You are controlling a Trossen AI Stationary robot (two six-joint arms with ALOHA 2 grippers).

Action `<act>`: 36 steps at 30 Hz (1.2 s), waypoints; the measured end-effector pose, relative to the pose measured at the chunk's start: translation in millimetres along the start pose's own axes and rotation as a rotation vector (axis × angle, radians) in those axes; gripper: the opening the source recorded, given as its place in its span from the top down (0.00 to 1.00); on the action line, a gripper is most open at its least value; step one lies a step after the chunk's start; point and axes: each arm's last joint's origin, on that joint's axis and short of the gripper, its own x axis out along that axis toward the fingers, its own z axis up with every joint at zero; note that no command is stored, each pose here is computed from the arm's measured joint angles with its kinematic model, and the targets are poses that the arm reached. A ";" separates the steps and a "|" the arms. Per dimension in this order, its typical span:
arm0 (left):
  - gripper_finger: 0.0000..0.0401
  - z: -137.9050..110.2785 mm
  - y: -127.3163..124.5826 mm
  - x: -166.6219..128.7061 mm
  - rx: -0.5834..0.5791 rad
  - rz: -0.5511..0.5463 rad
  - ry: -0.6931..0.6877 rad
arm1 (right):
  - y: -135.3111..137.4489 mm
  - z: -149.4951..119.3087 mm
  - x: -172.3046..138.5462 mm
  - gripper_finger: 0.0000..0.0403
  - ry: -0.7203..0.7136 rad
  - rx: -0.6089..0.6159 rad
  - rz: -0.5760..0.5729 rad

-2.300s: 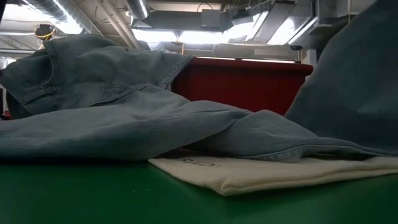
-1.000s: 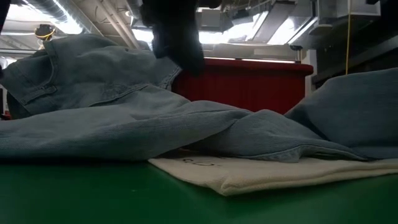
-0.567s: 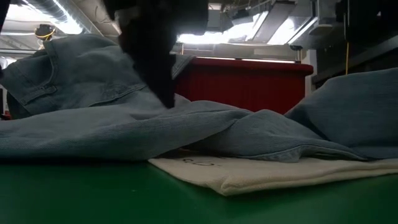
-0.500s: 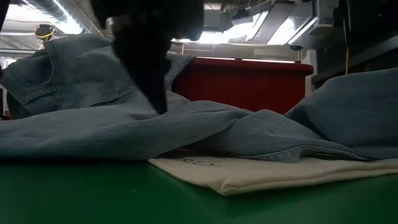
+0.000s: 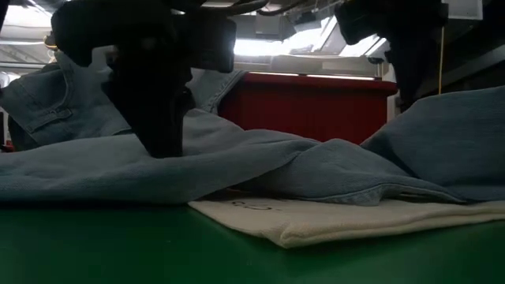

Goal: Fold Laundry from Bin
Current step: Fold the blue jeans

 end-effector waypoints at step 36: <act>0.70 2.8 -1.4 0.4 -0.004 0.008 -0.047 | -9.3 -4.3 51.1 0.82 0.026 -0.020 0.125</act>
